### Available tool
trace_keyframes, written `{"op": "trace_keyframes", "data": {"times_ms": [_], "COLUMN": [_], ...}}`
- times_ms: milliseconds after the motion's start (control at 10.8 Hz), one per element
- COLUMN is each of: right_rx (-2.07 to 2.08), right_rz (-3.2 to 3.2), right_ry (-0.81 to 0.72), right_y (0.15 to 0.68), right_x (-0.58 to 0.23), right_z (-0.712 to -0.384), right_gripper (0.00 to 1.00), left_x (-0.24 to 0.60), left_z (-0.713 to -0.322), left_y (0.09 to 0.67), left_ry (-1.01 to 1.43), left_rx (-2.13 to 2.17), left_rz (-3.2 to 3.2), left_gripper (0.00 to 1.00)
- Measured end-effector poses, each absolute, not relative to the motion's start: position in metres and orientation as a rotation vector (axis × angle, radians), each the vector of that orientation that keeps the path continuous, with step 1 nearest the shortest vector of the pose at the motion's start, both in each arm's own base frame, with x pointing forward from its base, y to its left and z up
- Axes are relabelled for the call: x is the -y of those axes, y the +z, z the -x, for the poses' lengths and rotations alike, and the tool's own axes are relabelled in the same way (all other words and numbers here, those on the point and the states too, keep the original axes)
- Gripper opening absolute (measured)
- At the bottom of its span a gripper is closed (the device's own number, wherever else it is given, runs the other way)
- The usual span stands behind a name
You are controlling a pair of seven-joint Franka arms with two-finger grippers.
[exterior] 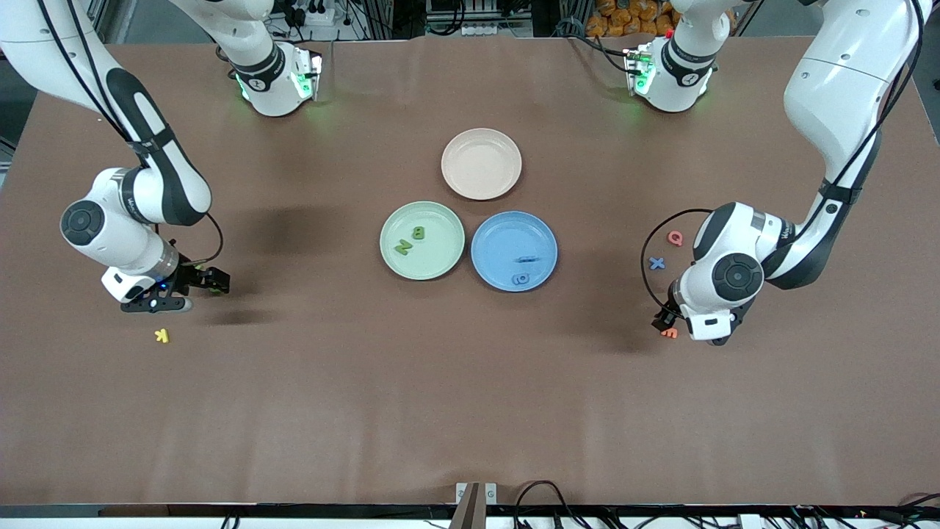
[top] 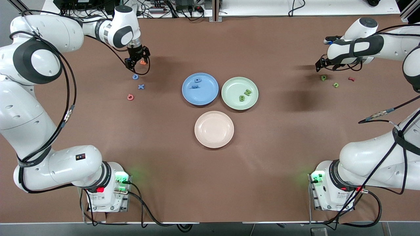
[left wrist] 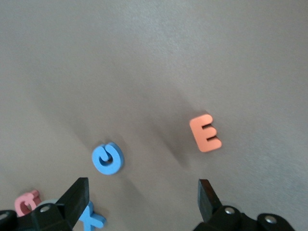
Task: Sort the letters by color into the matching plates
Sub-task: 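Move the right gripper to the green p while the left gripper reaches blue c, then lower and grasp the green p with the right gripper while the left gripper hovers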
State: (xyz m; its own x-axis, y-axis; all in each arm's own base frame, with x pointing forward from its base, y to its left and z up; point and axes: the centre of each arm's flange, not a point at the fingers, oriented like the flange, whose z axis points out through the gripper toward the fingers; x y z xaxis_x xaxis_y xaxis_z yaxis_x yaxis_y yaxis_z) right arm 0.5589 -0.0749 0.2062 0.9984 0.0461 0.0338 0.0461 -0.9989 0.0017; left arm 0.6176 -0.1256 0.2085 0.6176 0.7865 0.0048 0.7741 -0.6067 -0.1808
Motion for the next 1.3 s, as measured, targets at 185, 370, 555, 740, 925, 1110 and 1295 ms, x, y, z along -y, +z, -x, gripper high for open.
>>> {"op": "trace_keyframes", "data": {"times_ms": [185, 370, 555, 740, 925, 1110, 1295], "right_rx": [-0.068, -0.064, -0.053, -0.038, -0.026, -0.024, -0.025], "right_rz": [-3.147, -3.153, -3.154, -3.155, -3.157, -3.159, -3.161], "right_ry": [0.058, 0.052, 0.05, 0.052, 0.049, 0.038, 0.031], "right_y": [0.193, 0.183, 0.181, 0.179, 0.175, 0.172, 0.169], "right_x": [0.075, 0.076, 0.079, 0.084, 0.088, 0.088, 0.087], "right_z": [-0.557, -0.556, -0.555, -0.554, -0.553, -0.551, -0.549], "right_gripper": [1.0, 1.0, 1.0, 0.98, 0.96, 0.94, 0.89], "left_x": [0.123, 0.108, 0.087, 0.083, 0.095, 0.104, 0.097], "left_z": [-0.615, -0.616, -0.61, -0.6, -0.587, -0.572, -0.562], "left_y": [0.21, 0.219, 0.228, 0.23, 0.223, 0.215, 0.204], "left_ry": [0.09, 0.063, 0.048, 0.066, 0.069, 0.037, -0.024], "left_rx": [1.244, 1.199, 1.224, 1.226, 1.195, 1.152, 1.06], "left_rz": [2.685, 2.746, 2.806, 2.827, 2.857, 2.898, 2.916], "left_gripper": [0.93, 0.79, 0.79, 0.79, 0.79, 0.79, 0.79]}}
